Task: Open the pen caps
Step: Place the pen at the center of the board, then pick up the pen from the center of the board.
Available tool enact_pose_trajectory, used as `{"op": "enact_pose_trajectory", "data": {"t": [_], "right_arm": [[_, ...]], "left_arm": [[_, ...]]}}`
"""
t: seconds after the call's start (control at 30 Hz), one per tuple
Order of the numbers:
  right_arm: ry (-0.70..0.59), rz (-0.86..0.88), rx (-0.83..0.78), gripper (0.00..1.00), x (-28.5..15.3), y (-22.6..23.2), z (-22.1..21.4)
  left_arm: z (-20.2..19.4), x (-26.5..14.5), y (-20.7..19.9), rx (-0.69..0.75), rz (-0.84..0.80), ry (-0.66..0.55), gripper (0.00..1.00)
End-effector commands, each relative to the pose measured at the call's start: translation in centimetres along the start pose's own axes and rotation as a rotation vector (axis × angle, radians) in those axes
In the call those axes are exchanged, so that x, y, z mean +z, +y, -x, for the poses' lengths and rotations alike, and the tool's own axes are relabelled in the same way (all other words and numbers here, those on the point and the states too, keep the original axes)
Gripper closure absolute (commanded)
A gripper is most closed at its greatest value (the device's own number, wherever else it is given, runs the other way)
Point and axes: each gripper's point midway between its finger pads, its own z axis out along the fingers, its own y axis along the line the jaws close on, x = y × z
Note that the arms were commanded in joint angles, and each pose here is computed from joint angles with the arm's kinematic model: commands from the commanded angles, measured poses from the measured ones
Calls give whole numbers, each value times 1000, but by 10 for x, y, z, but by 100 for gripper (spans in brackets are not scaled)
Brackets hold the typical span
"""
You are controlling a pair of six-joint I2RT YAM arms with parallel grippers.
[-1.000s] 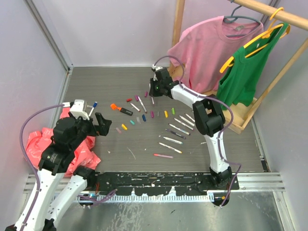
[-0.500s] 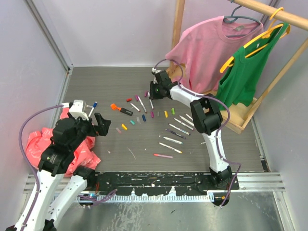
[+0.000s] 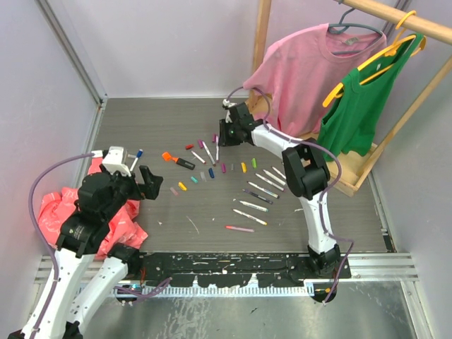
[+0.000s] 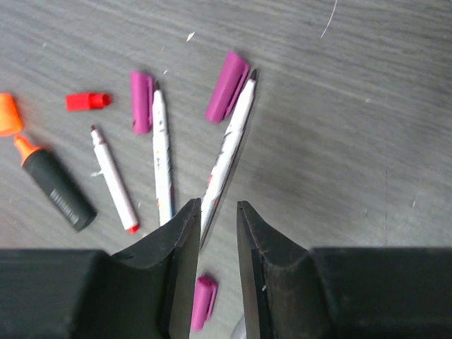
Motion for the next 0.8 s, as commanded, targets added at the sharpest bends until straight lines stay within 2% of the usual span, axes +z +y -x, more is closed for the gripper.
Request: {"op": "enact_pose_trajectory", "data": {"t": [0.0, 0.13, 0.27, 0.43, 0.63, 0.77], "right_arm": [[-132, 139, -87, 68, -73, 43, 48], [-112, 242, -193, 69, -108, 60, 30], [-59, 395, -383, 70, -147, 79, 5], [-20, 580, -565, 70, -198, 100, -26], [-117, 649, -690, 68, -243, 105, -39], [-195, 720, -726, 65, -270, 108, -42]], "left_arm": [[6, 4, 0, 26, 3, -15, 2], [2, 10, 1, 35, 6, 16, 2], [2, 22, 11, 21, 42, 49, 2], [8, 47, 21, -98, 28, 105, 2], [11, 88, 48, -202, 83, 213, 2], [14, 118, 77, -182, 198, 292, 2]]}}
